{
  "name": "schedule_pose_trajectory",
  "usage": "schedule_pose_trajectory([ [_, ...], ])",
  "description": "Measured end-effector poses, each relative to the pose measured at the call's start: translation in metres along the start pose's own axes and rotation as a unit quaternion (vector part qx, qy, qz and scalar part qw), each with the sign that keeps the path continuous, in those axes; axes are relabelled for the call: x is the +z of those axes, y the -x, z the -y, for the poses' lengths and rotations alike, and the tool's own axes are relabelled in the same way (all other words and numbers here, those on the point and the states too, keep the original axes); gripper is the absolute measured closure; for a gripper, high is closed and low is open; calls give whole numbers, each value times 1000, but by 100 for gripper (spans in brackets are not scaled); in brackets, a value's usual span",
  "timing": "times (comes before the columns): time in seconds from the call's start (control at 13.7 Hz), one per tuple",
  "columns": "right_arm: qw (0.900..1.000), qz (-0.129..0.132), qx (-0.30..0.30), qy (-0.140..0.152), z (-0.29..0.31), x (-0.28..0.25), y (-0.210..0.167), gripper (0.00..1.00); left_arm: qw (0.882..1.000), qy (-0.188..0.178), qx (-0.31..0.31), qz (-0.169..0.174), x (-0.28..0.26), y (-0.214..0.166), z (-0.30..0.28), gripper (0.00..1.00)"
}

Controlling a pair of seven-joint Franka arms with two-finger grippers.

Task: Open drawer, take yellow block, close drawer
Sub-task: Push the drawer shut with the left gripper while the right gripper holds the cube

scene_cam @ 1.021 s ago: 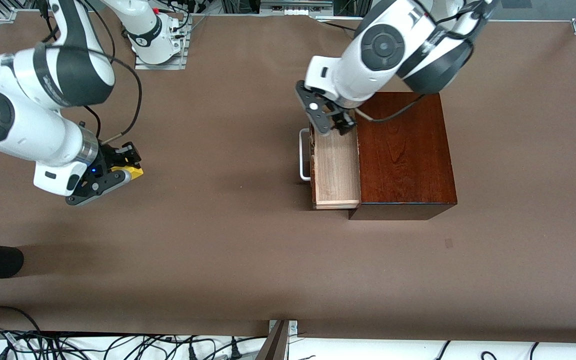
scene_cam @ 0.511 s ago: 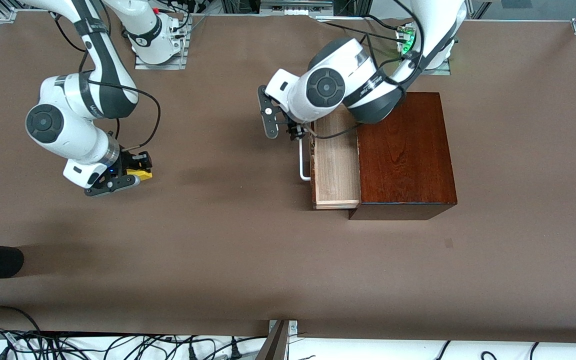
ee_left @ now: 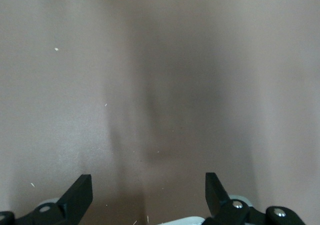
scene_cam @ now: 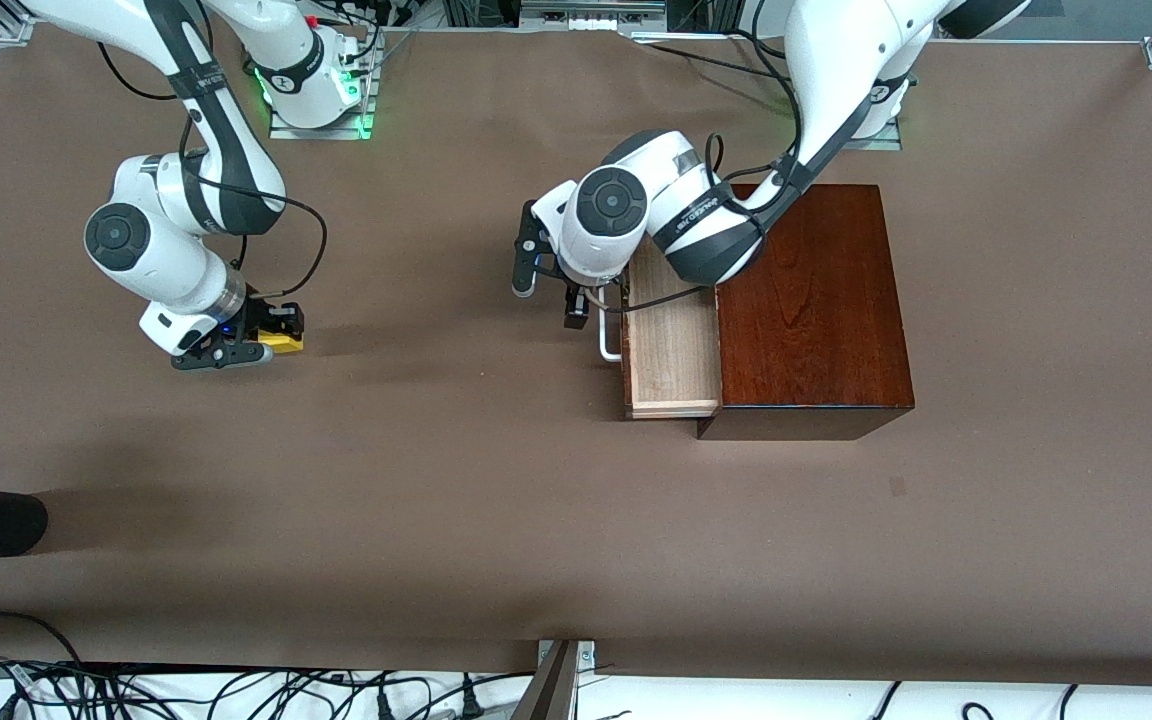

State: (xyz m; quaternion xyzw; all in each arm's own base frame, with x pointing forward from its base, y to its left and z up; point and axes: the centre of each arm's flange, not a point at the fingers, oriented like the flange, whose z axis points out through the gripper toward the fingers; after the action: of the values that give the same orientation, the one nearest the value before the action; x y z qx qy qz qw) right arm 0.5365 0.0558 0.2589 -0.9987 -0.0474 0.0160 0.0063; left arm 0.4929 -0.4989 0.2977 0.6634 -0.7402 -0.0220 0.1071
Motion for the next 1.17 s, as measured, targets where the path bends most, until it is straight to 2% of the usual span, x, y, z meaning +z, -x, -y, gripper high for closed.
schedule_pose_trajectory([
  [0.29,1000,-19,4,-1,1,26,-4,44,999,-16,24,28,9,9,7,0],
  [0.58,1000,-29,4,-2,1,56,-6,44,999,-18,24,32,9,9,8,0],
  [1.02,1000,-29,2,-2,4,63,-6,44,996,31,-5,83,7,46,17,0],
  [1.17,1000,-30,2,-2,4,62,-6,30,993,41,-22,107,0,74,28,0],
])
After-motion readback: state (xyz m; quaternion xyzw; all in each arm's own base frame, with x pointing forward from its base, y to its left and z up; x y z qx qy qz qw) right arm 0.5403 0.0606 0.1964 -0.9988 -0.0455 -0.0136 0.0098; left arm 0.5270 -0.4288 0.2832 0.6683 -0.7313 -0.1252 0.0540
